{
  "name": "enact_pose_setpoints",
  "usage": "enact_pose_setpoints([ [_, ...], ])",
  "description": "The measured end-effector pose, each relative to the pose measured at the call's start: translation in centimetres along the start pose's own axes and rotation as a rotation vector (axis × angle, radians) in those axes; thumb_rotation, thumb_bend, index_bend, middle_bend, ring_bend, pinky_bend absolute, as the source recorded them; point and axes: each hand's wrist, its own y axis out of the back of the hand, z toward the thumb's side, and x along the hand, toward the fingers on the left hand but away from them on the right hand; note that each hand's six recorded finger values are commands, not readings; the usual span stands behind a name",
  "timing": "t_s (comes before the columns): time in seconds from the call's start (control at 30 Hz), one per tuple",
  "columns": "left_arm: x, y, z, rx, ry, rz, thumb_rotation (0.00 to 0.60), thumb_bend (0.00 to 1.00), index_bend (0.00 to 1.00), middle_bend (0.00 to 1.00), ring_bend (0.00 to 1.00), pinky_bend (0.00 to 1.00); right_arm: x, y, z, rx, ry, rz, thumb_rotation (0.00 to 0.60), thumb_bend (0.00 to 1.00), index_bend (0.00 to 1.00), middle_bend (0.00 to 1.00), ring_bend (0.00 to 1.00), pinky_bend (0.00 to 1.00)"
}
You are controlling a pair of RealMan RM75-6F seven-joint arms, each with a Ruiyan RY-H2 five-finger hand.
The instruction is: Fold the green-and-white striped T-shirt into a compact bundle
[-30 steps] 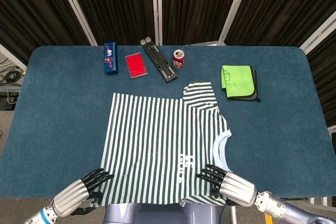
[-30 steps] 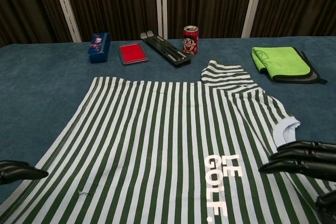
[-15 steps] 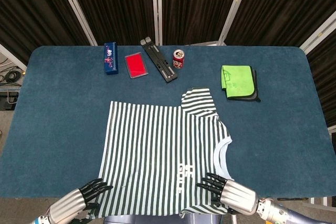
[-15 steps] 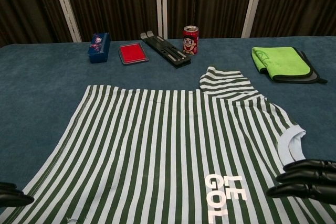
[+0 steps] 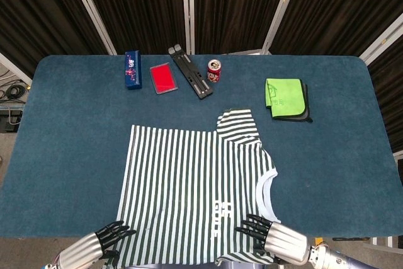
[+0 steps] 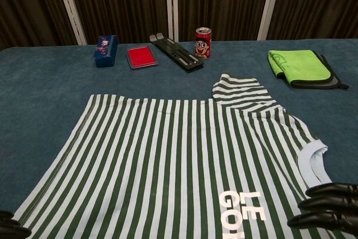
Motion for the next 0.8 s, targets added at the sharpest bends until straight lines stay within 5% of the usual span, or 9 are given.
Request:
enact_pose_setpoints([
  [0.8,-0.28,0.09,0.34,-0.007,-0.004,-0.011,0.6,0.57,0.77,0.0,0.0,0.0,0.23,-0.18,0.29,-0.01,-0.006,0.006,0.6,0.44,0.78,0.05,0.0,0.0],
])
